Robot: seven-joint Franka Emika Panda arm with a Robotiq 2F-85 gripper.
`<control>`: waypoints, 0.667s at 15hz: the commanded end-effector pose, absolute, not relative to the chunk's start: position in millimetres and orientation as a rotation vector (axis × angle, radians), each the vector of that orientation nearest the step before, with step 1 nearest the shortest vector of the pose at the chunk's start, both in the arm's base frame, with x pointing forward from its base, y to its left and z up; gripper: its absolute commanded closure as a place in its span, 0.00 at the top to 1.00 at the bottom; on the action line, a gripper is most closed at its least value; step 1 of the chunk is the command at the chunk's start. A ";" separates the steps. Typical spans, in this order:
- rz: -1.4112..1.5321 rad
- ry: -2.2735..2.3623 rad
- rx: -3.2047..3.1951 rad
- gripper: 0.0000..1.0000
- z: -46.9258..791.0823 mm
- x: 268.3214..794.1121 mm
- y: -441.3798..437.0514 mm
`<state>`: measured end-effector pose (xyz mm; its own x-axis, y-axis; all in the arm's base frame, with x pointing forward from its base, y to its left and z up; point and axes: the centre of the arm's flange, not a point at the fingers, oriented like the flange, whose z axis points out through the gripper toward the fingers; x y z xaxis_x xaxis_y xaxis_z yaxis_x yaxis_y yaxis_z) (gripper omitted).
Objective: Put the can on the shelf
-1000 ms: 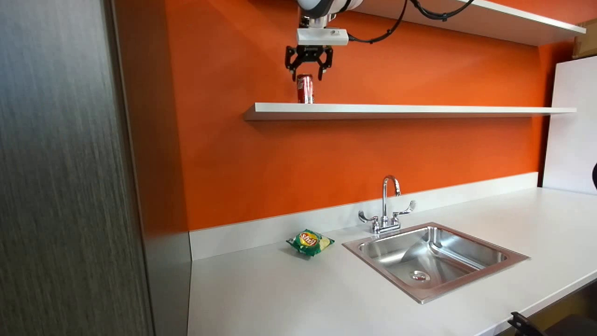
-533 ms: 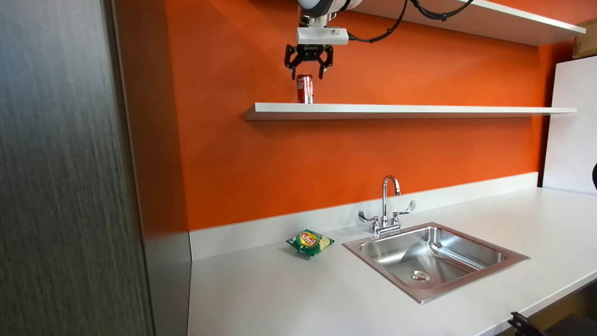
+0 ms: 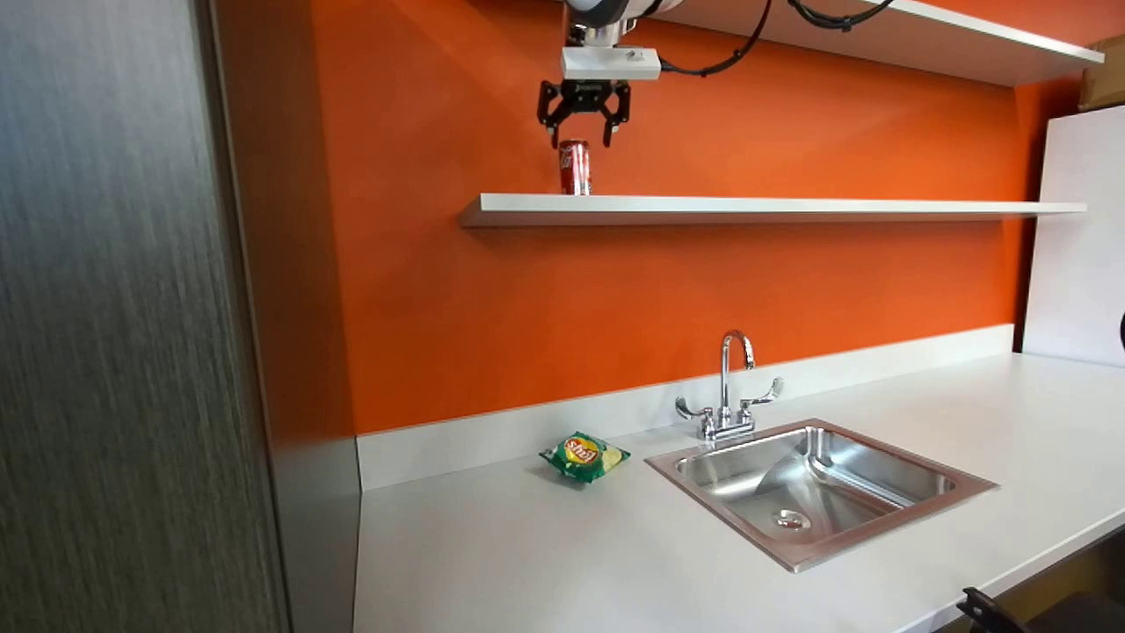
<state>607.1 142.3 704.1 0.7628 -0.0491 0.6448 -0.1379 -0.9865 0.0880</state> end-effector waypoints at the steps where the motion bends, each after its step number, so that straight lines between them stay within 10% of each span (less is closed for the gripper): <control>1: 0.981 -0.179 2.830 1.00 702.9 571.8 142.2; 10: 0.743 -0.135 2.822 1.00 689.2 479.4 156.1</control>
<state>527.0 153.0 697.3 0.8315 -0.0237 0.5550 -0.1338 -0.9782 0.1587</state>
